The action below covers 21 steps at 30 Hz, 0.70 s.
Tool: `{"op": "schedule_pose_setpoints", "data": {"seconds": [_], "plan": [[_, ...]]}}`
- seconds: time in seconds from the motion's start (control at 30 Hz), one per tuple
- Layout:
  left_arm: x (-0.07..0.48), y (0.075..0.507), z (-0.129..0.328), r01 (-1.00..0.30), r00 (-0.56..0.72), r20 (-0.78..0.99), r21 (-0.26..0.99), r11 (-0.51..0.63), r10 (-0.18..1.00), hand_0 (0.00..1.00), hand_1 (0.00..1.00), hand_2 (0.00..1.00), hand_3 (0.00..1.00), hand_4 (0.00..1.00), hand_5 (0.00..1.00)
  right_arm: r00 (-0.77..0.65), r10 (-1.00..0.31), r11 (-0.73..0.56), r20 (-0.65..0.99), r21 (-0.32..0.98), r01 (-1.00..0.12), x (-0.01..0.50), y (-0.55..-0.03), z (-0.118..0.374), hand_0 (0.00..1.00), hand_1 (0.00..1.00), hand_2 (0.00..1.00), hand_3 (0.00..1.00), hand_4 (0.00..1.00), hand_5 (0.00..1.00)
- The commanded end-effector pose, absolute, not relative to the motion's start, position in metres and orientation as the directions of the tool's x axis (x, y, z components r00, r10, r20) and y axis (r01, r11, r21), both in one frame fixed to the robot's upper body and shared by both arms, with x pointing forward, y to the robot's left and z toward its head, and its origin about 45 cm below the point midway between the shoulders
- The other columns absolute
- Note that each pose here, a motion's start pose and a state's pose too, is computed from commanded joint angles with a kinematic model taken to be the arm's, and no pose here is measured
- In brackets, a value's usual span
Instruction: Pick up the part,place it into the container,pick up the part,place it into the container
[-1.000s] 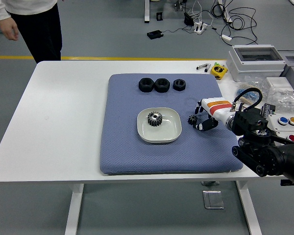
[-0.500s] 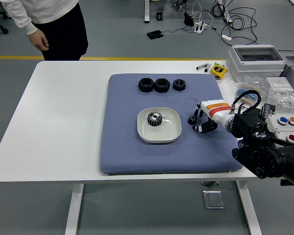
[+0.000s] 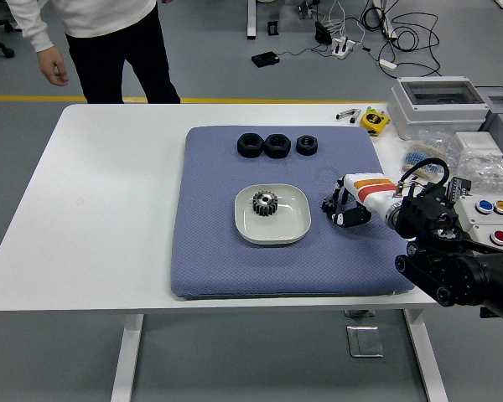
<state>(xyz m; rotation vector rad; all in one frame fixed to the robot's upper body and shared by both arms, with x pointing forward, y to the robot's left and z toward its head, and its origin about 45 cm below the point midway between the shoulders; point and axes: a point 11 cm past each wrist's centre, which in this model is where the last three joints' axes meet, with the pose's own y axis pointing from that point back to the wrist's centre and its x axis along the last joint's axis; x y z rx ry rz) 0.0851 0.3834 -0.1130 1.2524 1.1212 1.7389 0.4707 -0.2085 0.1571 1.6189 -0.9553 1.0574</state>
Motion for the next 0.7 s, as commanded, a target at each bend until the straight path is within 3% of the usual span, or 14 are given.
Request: {"op": "schedule_pose_setpoints", "data": {"seconds": [0.4,0.43,0.6,0.63,0.7], "plan": [[0.0862,0.3824,-0.1130,-0.058,-0.281,0.342,0.927,-0.372,0.897,0.533,0.563,0.659,0.593,0.586,0.559,0.331,-0.158,-0.238,0.930,0.289,-0.927,0.4679,-0.2081,0.1523,0.058,0.279,0.491,0.529,0.750,0.402],[0.0862,0.3824,-0.1130,-0.058,-0.280,0.342,0.927,-0.372,0.897,0.533,0.564,0.659,0.593,0.586,0.560,0.325,-0.161,-0.236,0.932,0.284,-0.929,0.4679,-0.2086,0.1524,0.010,0.179,0.376,0.504,0.673,0.467],[0.0854,0.3823,-0.1132,-0.056,-0.278,0.343,0.927,-0.371,0.897,0.533,0.564,0.659,0.593,0.586,0.560,0.306,-0.161,-0.233,0.938,0.265,-0.936,0.4675,-0.2095,0.1533,0.010,0.179,0.376,0.504,0.673,0.467],[0.0853,0.3824,-0.1132,-0.056,-0.277,0.343,0.927,-0.371,0.898,0.533,0.568,0.659,0.593,0.585,0.559,0.302,-0.163,-0.233,0.939,0.261,-0.937,0.4674,-0.2098,0.1537,0.002,0.102,0.233,0.441,0.699,0.454],[0.0850,0.3825,-0.1132,-0.055,-0.276,0.343,0.927,-0.371,0.898,0.533,0.568,0.659,0.593,0.585,0.559,0.297,-0.163,-0.232,0.941,0.256,-0.938,0.4674,-0.2106,0.1542,0.002,0.102,0.233,0.441,0.699,0.454]]}}
